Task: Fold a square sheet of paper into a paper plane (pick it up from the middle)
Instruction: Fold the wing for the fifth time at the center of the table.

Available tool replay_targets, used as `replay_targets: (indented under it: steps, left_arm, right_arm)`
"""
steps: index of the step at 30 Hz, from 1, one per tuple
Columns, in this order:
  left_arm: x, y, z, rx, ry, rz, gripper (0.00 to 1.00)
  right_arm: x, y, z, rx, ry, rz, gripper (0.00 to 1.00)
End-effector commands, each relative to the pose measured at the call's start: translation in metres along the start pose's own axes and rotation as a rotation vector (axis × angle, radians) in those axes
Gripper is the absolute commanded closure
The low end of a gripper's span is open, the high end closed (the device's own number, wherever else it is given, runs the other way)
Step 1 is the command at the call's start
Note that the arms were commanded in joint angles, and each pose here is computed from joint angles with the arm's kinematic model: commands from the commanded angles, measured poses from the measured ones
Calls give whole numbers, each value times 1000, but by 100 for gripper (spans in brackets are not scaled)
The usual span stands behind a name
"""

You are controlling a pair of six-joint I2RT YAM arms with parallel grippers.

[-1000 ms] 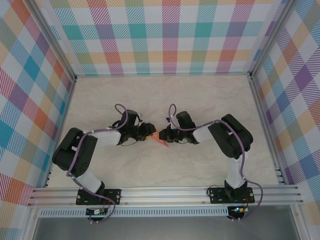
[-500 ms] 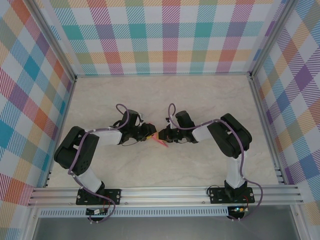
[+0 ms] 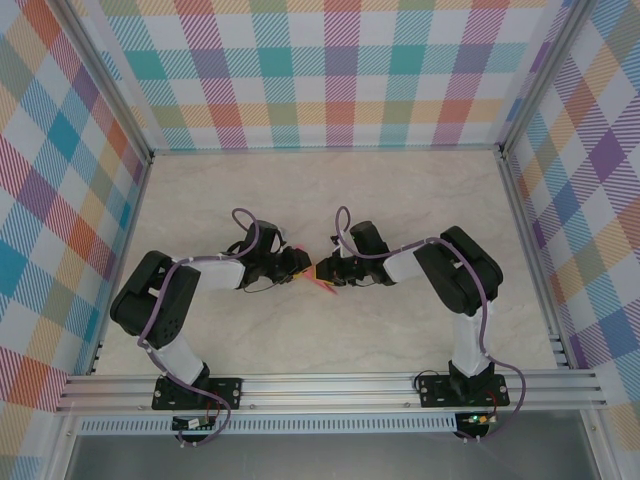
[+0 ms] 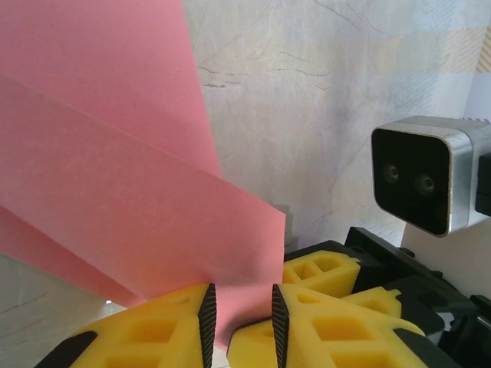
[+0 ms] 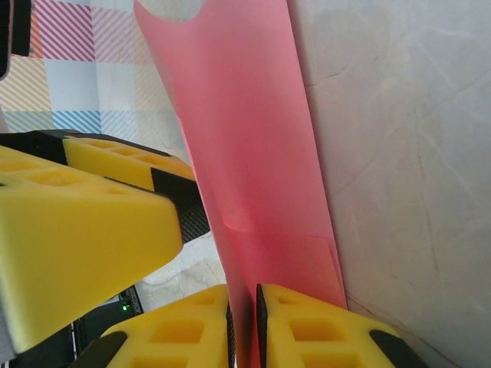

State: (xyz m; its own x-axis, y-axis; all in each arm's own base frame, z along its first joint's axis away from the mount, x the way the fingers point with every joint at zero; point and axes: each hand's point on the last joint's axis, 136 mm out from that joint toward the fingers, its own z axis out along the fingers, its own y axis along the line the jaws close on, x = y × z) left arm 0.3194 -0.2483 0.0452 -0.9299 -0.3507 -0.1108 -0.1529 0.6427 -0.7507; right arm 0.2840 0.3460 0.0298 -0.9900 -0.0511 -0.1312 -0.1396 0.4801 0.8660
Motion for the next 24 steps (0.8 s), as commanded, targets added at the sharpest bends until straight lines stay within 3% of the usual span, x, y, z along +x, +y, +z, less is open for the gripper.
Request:
replay_targets:
  steps: [1,24]
  left_arm:
    - [-5,-2,5,-18,-11,24,73]
    - [-9,4,11,-63,-5,1,76]
  right_arm:
    - [1,-4,0,14,18,5,82]
    - [7,2,-12,45,68,-71,75]
